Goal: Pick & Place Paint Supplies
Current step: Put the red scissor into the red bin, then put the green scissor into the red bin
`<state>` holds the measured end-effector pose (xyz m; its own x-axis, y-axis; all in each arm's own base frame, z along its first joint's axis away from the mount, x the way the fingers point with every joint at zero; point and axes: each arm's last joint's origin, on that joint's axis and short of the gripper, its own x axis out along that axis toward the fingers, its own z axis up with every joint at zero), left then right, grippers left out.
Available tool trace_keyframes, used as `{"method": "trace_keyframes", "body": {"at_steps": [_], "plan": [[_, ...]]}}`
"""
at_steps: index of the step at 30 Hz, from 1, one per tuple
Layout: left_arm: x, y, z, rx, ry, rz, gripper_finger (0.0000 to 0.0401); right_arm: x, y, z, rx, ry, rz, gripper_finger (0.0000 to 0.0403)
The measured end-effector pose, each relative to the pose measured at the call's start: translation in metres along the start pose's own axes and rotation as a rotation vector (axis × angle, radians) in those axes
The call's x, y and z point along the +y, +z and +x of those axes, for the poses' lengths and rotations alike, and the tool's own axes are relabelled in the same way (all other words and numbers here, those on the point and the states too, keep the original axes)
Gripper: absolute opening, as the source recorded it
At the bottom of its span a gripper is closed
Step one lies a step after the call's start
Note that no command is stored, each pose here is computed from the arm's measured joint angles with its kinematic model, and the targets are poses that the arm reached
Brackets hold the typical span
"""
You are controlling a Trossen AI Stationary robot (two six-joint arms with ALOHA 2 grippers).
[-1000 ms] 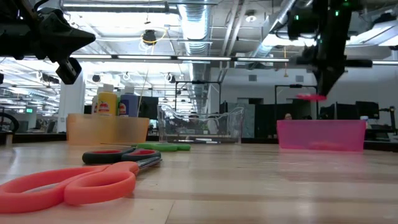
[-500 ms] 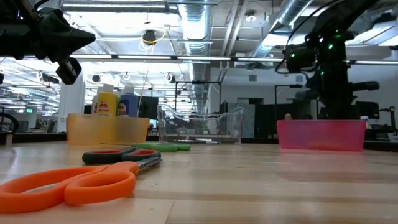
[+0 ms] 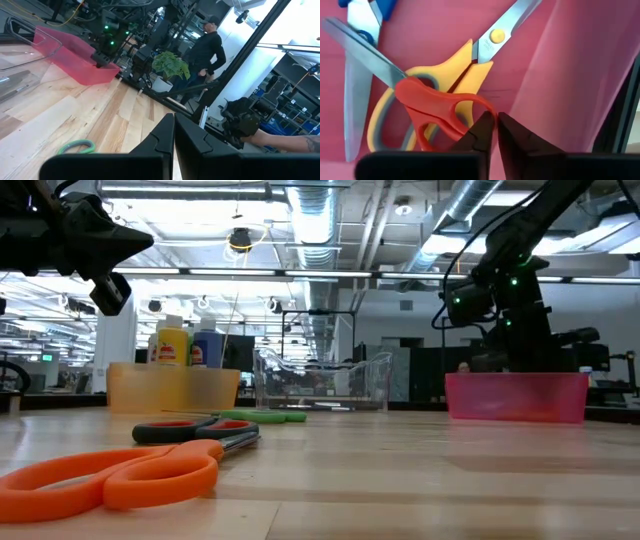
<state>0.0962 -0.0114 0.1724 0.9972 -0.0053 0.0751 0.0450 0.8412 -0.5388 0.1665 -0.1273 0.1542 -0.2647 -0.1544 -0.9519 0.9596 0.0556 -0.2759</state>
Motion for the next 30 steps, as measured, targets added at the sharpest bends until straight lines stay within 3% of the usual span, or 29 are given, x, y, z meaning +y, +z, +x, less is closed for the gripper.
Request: {"method": "trace_keyframes", "body": {"at_steps": [10, 14, 18, 24, 30], "plan": [[0.000, 0.000, 0.000, 0.000, 0.000, 0.000, 0.0006, -0.006, 0.007, -0.030, -0.067, 0.068, -0.063, 0.0126], [0.000, 0.000, 0.000, 0.000, -0.001, 0.000, 0.0006, -0.007, 0.016, -0.070, -0.147, 0.183, -0.091, 0.0168], [0.000, 0.000, 0.000, 0.000, 0.000, 0.000, 0.0006, 0.002, 0.015, -0.124, -0.260, 0.374, -0.133, 0.0187], [0.000, 0.000, 0.000, 0.000, 0.000, 0.000, 0.0006, 0.051, -0.014, -0.197, -0.427, 0.602, -0.356, 0.0176], [0.000, 0.000, 0.000, 0.000, 0.000, 0.000, 0.0006, 0.138, -0.052, -0.209, -0.440, 0.582, -0.596, 0.0158]]}}
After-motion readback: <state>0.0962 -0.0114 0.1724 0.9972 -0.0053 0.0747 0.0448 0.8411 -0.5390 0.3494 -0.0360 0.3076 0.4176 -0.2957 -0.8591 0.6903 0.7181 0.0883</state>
